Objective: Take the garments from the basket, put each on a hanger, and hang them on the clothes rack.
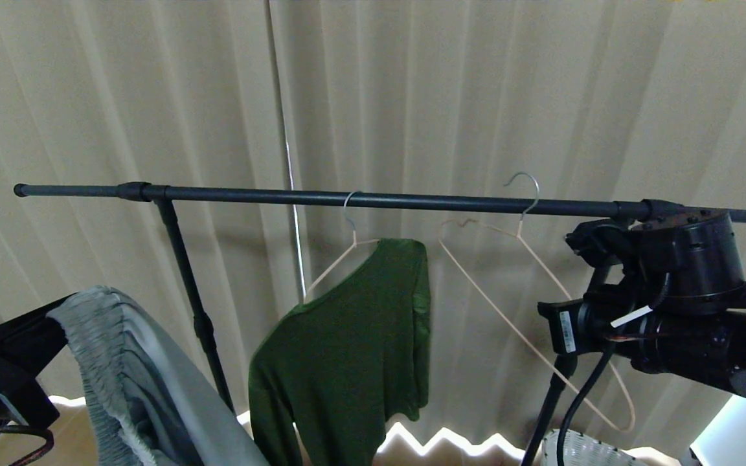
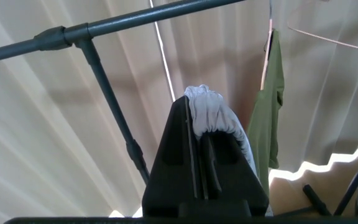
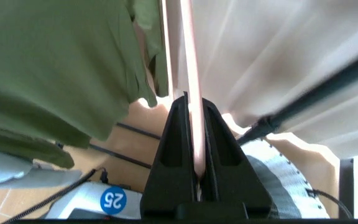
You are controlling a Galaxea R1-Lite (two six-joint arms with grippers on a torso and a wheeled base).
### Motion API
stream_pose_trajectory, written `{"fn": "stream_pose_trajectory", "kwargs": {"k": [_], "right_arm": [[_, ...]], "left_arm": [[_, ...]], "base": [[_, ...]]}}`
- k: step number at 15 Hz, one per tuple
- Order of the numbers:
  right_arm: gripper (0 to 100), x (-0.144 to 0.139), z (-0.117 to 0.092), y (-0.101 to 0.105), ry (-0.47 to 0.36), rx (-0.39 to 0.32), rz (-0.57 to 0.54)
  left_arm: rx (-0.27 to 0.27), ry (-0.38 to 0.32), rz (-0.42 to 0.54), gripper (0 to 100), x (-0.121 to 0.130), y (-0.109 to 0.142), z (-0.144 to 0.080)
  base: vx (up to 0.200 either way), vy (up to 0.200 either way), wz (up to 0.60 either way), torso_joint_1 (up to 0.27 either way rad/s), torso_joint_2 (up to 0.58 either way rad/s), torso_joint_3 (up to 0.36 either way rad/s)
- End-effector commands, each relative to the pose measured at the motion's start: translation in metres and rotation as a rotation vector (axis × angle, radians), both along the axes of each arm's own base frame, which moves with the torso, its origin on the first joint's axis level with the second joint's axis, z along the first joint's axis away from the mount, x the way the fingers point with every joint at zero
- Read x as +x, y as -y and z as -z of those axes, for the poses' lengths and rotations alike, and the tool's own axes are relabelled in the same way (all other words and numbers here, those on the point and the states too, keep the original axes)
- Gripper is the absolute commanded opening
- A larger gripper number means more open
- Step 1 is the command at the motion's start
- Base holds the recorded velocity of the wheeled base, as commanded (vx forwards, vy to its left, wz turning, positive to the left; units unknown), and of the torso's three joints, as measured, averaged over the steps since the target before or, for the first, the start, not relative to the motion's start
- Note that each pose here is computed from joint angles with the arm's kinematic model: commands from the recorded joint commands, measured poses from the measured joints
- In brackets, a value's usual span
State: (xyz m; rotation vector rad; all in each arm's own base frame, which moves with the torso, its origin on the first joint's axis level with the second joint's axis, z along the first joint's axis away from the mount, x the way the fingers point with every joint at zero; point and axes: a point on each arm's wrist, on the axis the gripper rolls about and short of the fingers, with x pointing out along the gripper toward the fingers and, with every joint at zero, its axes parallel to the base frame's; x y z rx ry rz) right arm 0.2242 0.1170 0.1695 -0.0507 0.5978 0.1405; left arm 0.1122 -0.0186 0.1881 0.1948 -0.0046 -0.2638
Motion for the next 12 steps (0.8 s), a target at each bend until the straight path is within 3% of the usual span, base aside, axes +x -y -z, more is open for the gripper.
{"fn": "stream_pose_trajectory", "kwargs": {"k": [1,12], "right_arm": [[0,-0.0093,-0.0044,0.0049,0.017,0.01,0.0],[0,-0.016,-0.0002,0.0086,0.005,0.008,-0.001]], "left_arm": [[0.001,0.0,0.0,0,-0.0005,-0.0001,0.0004],[0.01,-0.009,0.002,0,-0.0012,0.0,0.0035]], "base": [[-0.2,0.0,0.0,0.002,0.0,-0.002],[-0.2,0.0,0.0,0.002,0.0,0.003]]}}
